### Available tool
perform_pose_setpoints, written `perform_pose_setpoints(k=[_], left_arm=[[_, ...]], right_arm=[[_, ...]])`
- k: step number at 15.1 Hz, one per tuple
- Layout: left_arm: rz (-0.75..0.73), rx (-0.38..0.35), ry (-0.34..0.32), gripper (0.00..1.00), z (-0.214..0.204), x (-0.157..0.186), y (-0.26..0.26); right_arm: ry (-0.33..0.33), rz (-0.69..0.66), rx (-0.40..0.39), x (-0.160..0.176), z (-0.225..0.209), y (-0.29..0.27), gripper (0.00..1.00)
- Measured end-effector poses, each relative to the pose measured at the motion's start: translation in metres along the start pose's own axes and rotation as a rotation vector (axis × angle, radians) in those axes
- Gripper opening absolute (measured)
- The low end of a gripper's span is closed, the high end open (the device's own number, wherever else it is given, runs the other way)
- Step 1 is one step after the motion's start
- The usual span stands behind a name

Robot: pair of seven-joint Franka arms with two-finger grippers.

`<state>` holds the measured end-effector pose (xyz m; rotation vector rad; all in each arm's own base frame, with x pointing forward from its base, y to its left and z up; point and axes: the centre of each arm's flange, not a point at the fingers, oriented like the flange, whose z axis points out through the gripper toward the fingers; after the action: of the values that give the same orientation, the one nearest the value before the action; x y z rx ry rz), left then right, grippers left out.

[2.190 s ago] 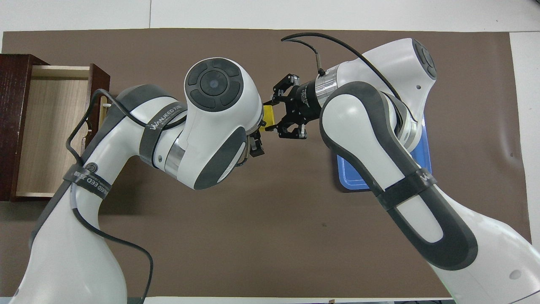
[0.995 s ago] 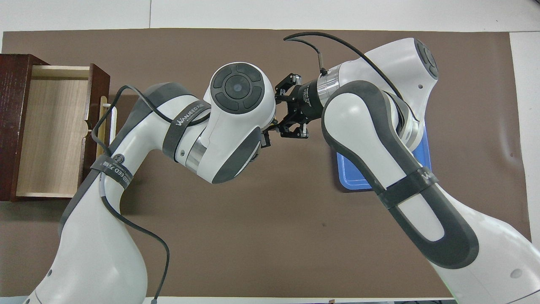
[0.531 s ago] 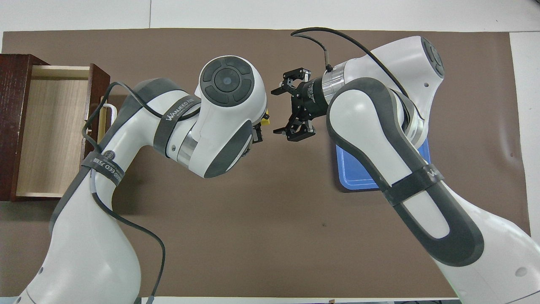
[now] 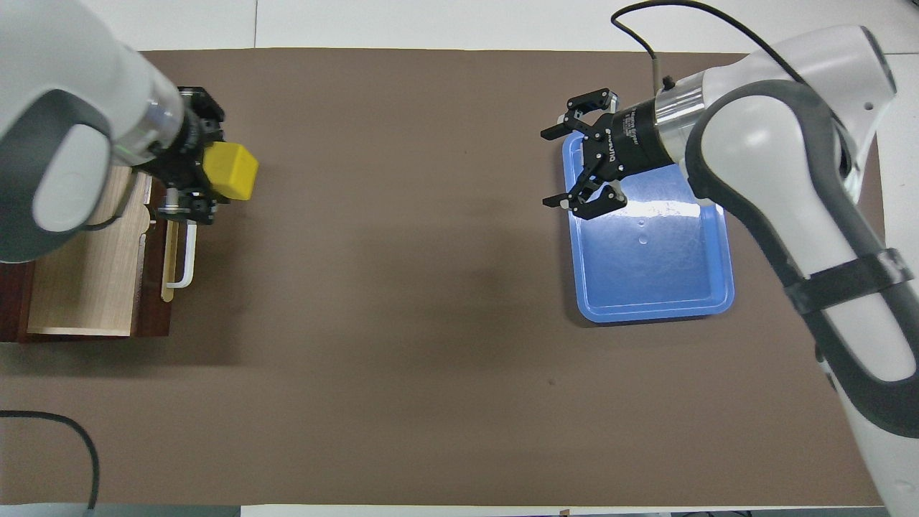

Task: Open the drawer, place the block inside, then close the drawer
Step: 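Lower the block into the drawer with the left gripper while the right gripper withdraws, then push the drawer shut with the left gripper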

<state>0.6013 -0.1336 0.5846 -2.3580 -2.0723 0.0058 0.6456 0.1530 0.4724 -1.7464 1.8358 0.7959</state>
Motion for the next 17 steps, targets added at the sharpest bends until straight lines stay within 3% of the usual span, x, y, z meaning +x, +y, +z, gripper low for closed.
perform_pose_setpoints(k=[4, 6, 9, 12, 13, 16, 17], left_arm=[[0.066, 0.015, -0.006, 0.59, 0.017, 0.130, -0.012], [0.073, -0.014, -0.002, 0.59, 0.045, 0.158, -0.021], [0.063, -0.038, 0.005, 0.59, 0.095, 0.167, -0.044], [0.059, -0.027, 0.004, 0.59, 0.114, 0.169, -0.059], [0.061, -0.027, 0.004, 0.64, 0.114, 0.168, -0.060], [0.091, -0.035, 0.005, 0.97, 0.104, 0.150, -0.057], [0.102, -0.033, 0.004, 1.00, 0.098, 0.133, -0.053]], right_arm=[[0.025, -0.123, -0.072, 0.035, -0.055, 0.013, 1.00], [0.061, -0.210, -0.114, 0.053, -0.081, 0.023, 1.00], [0.137, -0.362, -0.175, 0.069, -0.108, 0.039, 1.00], [0.230, -0.590, -0.254, 0.081, -0.135, 0.055, 1.00], [0.263, -0.676, -0.283, 0.083, -0.145, 0.060, 1.00], [0.365, -0.917, -0.363, 0.081, -0.172, 0.076, 1.00], [0.398, -0.988, -0.394, 0.079, -0.180, 0.081, 1.00]])
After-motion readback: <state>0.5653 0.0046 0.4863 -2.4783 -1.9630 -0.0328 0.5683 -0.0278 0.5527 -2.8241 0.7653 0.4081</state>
